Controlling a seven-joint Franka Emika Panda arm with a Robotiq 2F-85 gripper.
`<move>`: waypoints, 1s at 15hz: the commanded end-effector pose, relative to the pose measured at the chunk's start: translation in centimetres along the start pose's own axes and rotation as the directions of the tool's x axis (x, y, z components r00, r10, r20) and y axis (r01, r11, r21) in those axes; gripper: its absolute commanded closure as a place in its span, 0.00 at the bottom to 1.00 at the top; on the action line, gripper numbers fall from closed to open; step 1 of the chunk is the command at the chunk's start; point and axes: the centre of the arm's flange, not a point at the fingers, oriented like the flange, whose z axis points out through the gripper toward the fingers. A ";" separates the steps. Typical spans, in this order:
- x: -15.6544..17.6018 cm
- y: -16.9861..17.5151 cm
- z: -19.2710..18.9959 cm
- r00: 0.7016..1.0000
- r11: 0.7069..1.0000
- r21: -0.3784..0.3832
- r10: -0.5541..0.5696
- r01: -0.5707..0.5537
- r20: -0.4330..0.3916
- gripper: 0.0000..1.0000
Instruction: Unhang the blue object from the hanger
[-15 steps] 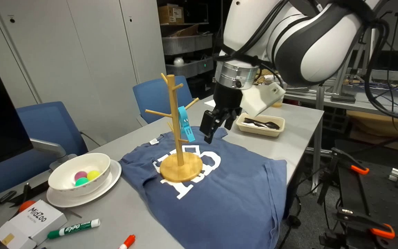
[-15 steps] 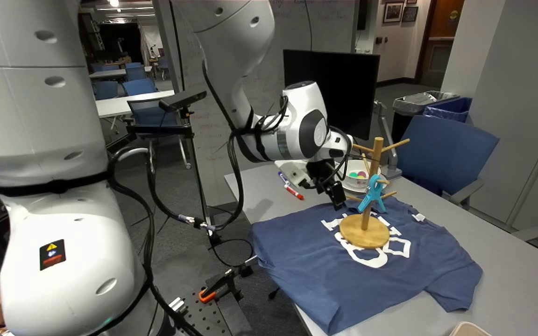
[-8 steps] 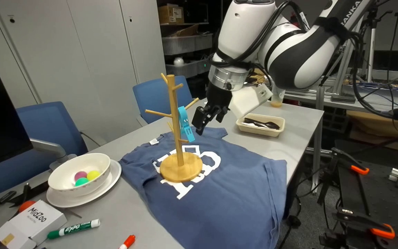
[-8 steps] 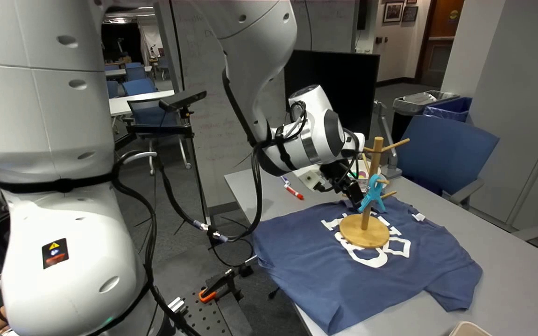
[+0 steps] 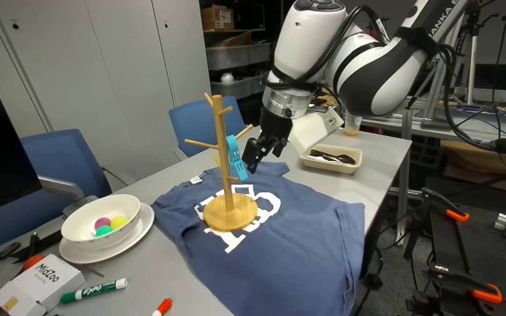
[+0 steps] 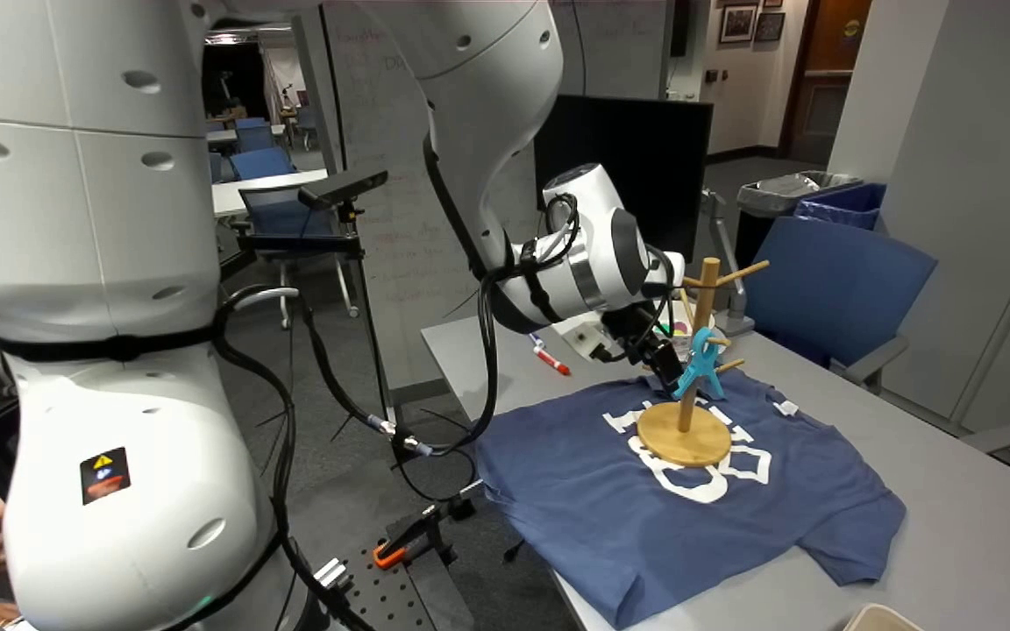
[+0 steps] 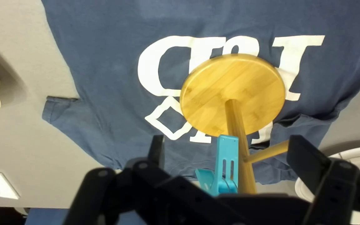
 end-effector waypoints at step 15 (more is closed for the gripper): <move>1.4 -2.2 6.7 0.994 0.993 -0.107 0.033 -0.044 -0.104 0.00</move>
